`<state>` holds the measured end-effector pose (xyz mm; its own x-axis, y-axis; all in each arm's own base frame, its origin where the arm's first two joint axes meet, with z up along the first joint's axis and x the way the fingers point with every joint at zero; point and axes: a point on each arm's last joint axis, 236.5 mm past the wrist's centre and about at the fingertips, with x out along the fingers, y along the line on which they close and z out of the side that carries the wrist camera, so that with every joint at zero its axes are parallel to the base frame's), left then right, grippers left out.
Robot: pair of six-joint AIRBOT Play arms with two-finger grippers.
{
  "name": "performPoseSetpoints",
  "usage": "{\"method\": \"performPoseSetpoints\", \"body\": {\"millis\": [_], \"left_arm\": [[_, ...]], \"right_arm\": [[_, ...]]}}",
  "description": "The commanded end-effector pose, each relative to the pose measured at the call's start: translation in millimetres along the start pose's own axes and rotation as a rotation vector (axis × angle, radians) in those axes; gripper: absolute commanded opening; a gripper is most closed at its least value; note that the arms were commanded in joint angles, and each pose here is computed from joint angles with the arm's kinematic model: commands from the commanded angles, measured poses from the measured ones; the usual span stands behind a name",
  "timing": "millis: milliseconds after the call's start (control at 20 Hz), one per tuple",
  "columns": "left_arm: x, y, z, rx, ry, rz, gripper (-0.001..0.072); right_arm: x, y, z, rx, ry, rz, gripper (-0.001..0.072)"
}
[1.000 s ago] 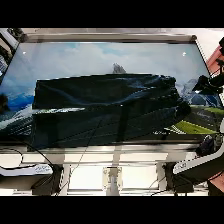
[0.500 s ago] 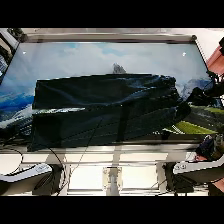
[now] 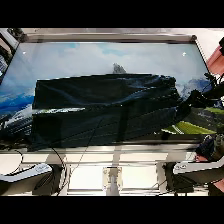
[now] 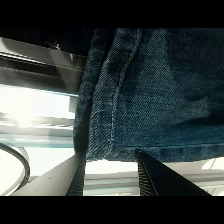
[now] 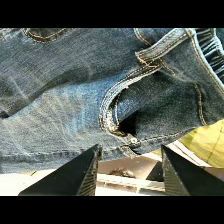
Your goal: Fold the clothes and pants, and hang the long-sleeved shirts on hangers.
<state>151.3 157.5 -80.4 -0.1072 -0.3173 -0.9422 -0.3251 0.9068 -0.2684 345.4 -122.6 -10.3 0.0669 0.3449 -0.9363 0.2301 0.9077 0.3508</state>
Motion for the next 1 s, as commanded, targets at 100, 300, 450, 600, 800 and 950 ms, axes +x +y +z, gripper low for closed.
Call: {"method": "performPoseSetpoints", "body": {"millis": [100, 300, 450, 600, 800, 950], "left_arm": [[5, 0, -2, 0.020, 0.004, 0.000, 0.0373], [17, -6, -12, 0.016, 0.036, -0.025, 0.0359], [23, -9, -17, 0.016, 0.054, -0.037, 0.0111], [13, -6, -7, 0.059, 0.033, 0.008, 0.0023], [-45, 36, 29, -0.055, -0.103, 0.228, 0.0022], [-106, 54, 56, -0.135, -0.293, 0.358, 0.0022]], "right_arm": [[0, 1, -1, 0.000, 0.004, 0.004, 0.0428], [0, 2, -2, 0.000, 0.007, 0.006, 0.0427], [0, 2, -2, 0.000, 0.008, 0.006, 0.0428], [0, 1, -2, 0.000, 0.008, 0.005, 0.0427], [0, -5, -6, -0.015, 0.024, -0.023, 0.0428], [-1, -15, -10, -0.033, 0.043, -0.063, 0.0428]]}}
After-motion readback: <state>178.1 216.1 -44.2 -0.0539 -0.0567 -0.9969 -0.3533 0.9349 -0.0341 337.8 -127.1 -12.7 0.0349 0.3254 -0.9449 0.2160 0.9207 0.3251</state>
